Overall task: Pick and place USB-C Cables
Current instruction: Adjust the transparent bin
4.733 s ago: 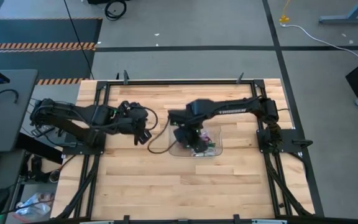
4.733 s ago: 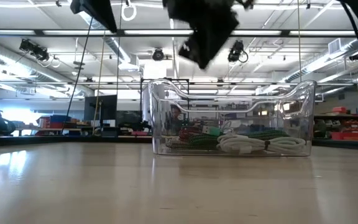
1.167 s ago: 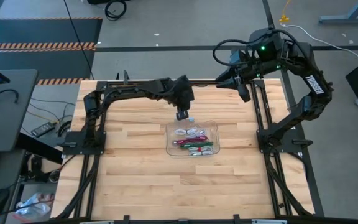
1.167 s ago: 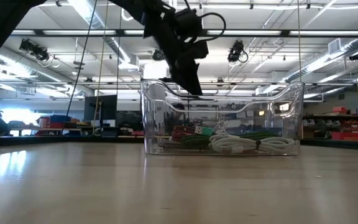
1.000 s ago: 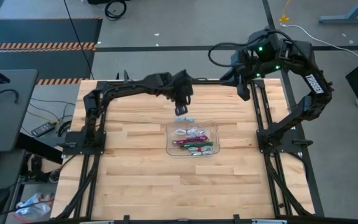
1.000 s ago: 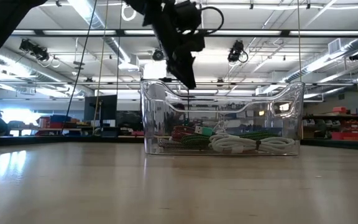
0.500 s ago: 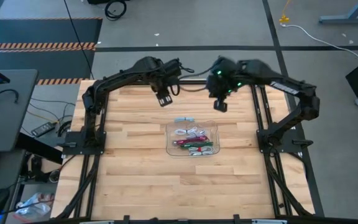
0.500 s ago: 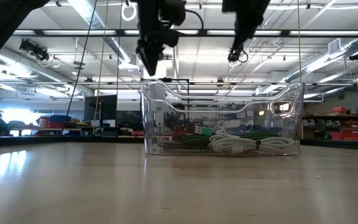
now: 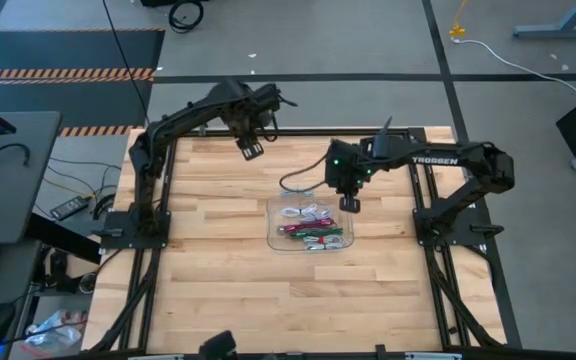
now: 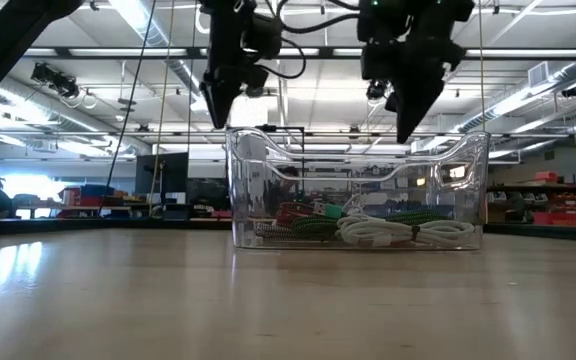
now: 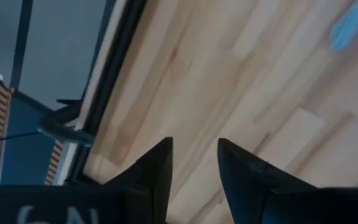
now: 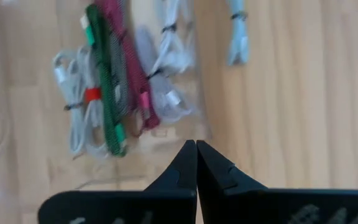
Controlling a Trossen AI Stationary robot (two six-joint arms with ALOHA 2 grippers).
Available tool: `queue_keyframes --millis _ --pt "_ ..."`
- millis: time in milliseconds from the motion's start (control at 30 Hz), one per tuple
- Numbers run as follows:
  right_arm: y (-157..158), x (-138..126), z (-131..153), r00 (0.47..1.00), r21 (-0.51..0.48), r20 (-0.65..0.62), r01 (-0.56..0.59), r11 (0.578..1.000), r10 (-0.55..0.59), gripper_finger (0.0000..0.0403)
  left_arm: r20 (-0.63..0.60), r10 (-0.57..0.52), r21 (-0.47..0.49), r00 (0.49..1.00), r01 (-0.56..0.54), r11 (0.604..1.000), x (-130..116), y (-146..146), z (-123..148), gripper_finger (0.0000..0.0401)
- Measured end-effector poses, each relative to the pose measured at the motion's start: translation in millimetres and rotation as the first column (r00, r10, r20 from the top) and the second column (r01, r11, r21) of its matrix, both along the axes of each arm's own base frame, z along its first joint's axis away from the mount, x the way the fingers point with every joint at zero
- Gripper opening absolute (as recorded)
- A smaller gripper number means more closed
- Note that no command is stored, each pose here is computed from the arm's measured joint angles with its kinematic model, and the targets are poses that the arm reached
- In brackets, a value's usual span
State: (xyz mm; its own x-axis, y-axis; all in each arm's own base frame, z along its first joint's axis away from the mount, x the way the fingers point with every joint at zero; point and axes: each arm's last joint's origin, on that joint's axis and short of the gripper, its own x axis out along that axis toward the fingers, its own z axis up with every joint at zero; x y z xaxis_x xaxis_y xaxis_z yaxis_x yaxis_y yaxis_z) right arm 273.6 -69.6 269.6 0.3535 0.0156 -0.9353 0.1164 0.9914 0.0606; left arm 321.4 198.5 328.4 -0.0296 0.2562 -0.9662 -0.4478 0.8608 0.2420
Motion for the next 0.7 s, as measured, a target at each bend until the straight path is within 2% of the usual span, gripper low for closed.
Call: queue_keyframes --millis 100,233,333,700 --pt "10.3 -1.4 0.5 0.999 0.008 -0.041 -0.018 1.0 0.018 0.0 -0.008 0.038 0.008 0.999 -0.038 0.999 -9.2 14.0 0.1 0.0132" --pt "15.4 -5.4 -0.6 0.994 -0.036 -0.104 -0.034 0.999 0.03 0.0001 -0.002 0.112 0.008 0.994 -0.112 0.994 -20.5 29.7 0.1 0.0132" --pt "14.4 -5.8 -0.6 0.994 -0.035 -0.106 -0.027 0.999 0.023 0.0011 -0.003 0.135 0.008 0.991 -0.135 0.991 -26.0 36.5 0.0 0.0132" --pt "0.9 -7.1 -1.5 0.995 -0.038 -0.099 -0.003 0.999 -0.001 0.014 -0.004 0.14 0.004 0.99 -0.14 0.99 -27.3 37.8 0.0 0.0132"
